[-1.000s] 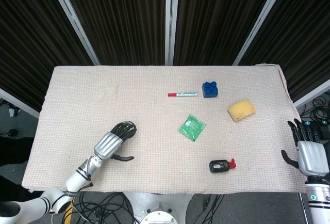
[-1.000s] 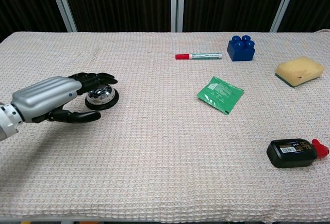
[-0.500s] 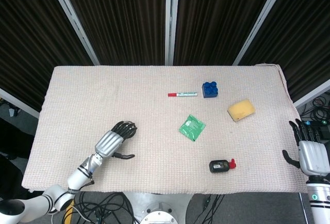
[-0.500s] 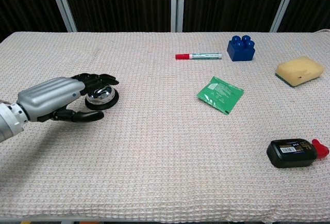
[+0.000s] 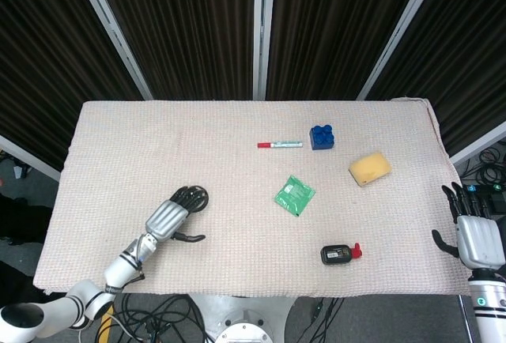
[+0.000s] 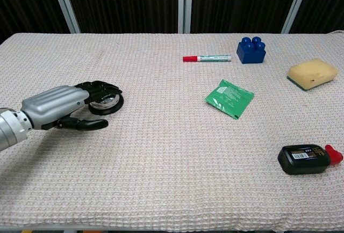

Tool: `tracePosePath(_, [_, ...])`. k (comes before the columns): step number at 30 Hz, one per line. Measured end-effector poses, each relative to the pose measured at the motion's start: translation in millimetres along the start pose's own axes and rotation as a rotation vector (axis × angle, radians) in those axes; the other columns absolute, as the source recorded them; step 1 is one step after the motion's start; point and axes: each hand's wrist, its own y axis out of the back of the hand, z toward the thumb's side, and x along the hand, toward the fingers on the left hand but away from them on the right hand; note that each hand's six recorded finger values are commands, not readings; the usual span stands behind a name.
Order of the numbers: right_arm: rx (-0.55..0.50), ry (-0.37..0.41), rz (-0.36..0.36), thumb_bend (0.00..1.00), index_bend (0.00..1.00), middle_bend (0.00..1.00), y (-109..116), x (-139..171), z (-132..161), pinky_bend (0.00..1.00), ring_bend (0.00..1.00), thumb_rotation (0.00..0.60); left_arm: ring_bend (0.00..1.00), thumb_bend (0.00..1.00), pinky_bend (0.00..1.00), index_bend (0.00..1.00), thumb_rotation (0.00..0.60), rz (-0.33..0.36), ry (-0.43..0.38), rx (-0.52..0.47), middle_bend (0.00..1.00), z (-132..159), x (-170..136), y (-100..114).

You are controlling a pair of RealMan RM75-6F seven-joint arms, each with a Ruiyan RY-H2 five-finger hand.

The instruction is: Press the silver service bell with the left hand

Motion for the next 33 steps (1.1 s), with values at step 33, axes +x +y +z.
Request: tracePosePath(33, [-0.003,-0.007,0.009,0.22,0.0,0.0,-1.6,-0.7,-2.9,0.0,0.0,0.6,0.0,0.0,0.0,0.0,0.0,0.032,-0.002,-0.003,0.0,-0.5,12.4,-9.0])
